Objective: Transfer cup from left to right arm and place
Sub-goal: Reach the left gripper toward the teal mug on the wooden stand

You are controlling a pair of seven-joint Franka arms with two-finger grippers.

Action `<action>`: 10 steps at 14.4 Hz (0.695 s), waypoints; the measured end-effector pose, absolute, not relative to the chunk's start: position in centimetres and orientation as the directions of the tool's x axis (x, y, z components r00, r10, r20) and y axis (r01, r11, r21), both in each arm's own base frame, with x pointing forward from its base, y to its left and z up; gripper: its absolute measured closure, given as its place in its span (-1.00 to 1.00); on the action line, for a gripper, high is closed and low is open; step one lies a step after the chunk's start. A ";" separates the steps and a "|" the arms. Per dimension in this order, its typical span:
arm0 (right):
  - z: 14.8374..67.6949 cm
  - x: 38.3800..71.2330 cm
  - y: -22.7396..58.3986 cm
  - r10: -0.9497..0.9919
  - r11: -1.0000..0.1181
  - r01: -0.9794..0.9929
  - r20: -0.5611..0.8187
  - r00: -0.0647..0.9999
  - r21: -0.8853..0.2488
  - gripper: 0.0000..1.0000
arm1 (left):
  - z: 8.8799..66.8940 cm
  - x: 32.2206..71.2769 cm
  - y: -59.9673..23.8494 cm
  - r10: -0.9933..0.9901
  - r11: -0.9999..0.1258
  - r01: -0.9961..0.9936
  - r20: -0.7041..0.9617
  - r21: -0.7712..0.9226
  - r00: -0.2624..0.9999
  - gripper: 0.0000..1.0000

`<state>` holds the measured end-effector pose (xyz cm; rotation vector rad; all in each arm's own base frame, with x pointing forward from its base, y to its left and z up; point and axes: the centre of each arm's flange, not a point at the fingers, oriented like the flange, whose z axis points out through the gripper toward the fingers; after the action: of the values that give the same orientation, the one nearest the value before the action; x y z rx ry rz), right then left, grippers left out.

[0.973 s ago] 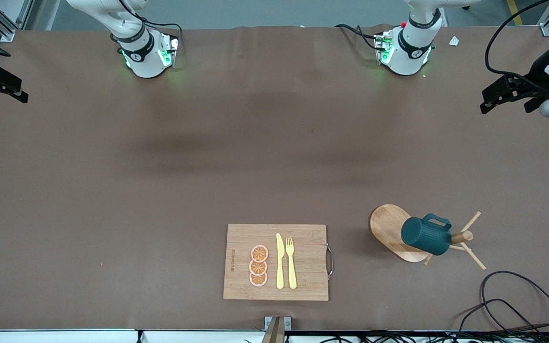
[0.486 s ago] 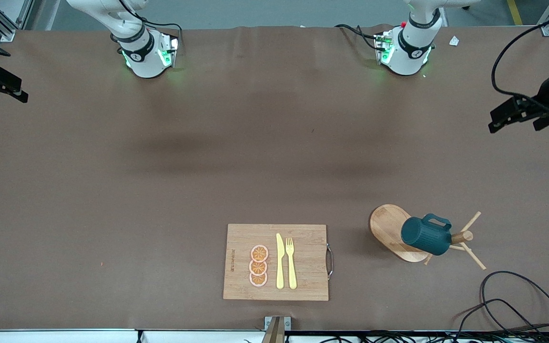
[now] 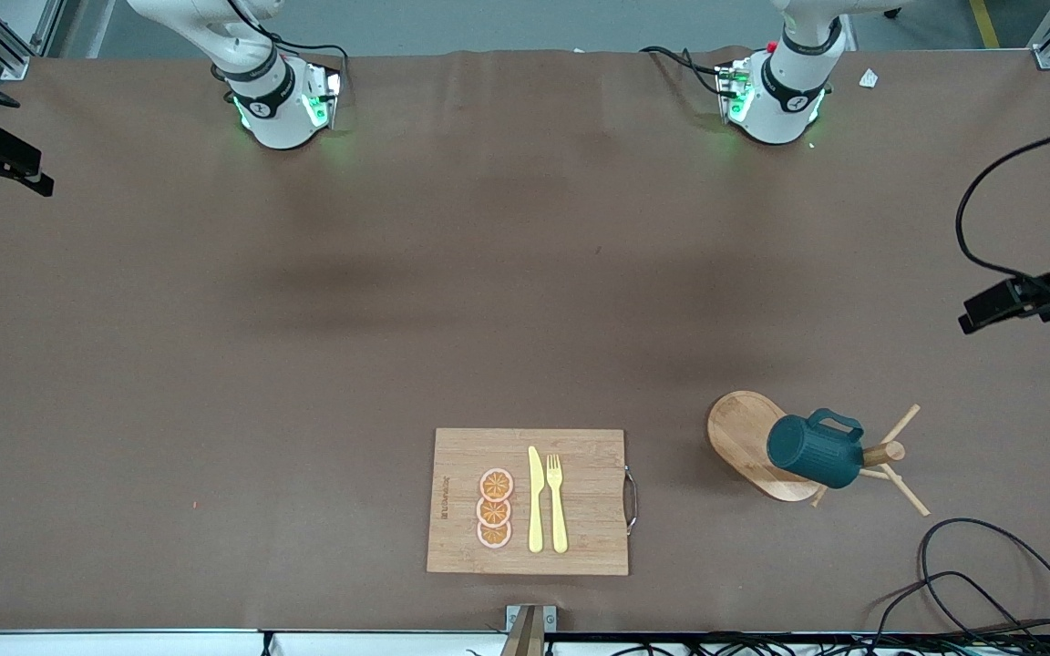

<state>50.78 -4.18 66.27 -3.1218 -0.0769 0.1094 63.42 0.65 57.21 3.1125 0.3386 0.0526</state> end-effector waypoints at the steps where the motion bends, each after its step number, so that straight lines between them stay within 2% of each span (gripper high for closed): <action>1: 66.3 50.8 -4.2 0.050 -0.999 0.049 -0.069 0.996 -0.019 -1.00 | 56.4 64.3 0.1 0.286 -0.958 0.285 0.032 0.020 0.958 -1.00; 4: 66.3 50.8 -4.2 0.050 -0.999 0.049 -0.069 0.996 -0.019 -1.00 | 54.1 67.2 -2.8 0.445 -0.895 0.442 0.061 0.057 0.893 -1.00; 10: 66.3 50.8 -4.2 0.050 -0.999 0.049 -0.070 0.996 -0.019 -1.00 | 50.8 70.1 -5.7 0.583 -0.811 0.574 0.075 0.115 0.809 -1.00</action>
<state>50.76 -4.16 66.30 -3.1218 -0.0776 0.1096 70.11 -5.66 50.84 2.9048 0.9314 0.1635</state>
